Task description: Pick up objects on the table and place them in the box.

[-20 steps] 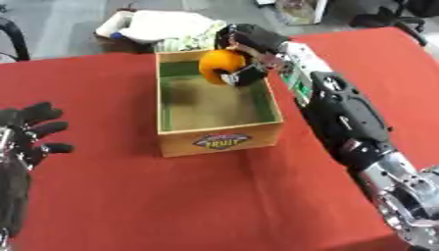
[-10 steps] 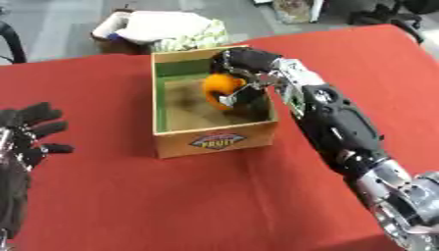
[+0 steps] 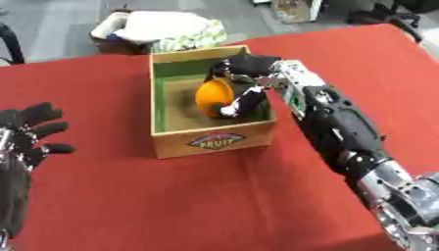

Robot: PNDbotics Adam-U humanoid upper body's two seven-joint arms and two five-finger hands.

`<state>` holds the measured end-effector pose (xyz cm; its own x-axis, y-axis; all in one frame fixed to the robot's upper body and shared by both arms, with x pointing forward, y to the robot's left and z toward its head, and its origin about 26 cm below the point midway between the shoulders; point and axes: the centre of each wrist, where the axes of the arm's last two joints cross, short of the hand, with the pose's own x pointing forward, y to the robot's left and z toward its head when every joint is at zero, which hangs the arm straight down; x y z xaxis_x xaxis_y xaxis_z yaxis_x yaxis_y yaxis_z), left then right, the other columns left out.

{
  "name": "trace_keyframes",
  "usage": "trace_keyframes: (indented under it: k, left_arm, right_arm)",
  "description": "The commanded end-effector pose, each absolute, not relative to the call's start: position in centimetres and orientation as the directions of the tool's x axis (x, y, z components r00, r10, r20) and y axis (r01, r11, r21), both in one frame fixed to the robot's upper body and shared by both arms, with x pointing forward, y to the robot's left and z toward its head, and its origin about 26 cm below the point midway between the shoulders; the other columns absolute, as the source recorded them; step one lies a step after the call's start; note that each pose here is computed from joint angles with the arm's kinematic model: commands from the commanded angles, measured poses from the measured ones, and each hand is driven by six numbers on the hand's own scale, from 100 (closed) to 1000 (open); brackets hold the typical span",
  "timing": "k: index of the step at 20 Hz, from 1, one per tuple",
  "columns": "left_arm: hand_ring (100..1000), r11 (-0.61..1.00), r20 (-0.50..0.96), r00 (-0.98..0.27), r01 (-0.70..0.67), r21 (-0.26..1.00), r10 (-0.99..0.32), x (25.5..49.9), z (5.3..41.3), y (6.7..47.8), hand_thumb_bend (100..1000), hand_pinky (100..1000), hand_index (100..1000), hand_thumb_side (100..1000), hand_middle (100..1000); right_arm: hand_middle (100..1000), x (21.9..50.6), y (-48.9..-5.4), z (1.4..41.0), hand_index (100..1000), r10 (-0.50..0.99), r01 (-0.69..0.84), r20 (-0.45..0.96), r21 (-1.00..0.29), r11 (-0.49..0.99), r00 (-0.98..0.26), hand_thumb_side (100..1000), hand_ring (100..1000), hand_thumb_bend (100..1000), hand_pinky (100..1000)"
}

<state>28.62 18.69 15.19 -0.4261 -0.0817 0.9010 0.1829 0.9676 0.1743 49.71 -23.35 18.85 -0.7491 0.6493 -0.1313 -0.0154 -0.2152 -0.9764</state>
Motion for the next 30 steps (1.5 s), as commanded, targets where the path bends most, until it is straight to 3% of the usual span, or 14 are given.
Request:
trace_keyframes:
  k: [1, 5, 15, 30]
  left_arm:
    - [778, 0.966, 0.890, -0.450, 0.185, 0.178, -0.078, 28.4, 15.9, 18.8, 122, 621, 840, 1000, 742]
    - [778, 0.967, 0.889, -0.451, 0.183, 0.179, -0.079, 28.4, 15.9, 18.8, 122, 621, 840, 1000, 742]
    - [778, 0.967, 0.887, -0.453, 0.177, 0.183, -0.085, 28.4, 15.9, 18.9, 122, 622, 841, 1000, 742]
    - [777, 0.968, 0.882, -0.462, 0.167, 0.186, -0.089, 28.5, 16.1, 19.0, 122, 623, 842, 1000, 744]
  right_arm:
    - [853, 49.6, -24.7, 21.4, 938, 0.661, -0.013, -0.143, -0.974, -0.226, -0.737, 865, 865, 396, 949]
    - [854, 49.2, -25.9, 22.6, 948, 0.673, -0.045, -0.090, -0.983, -0.180, -0.734, 898, 869, 417, 948]
    - [844, 47.3, -29.6, 26.1, 951, 0.689, -0.034, 0.014, -0.999, -0.016, -0.724, 849, 865, 373, 937]
    - [736, 42.8, -36.3, 25.5, 878, 0.646, 0.010, 0.285, -0.911, 0.413, -0.708, 612, 790, 108, 818]
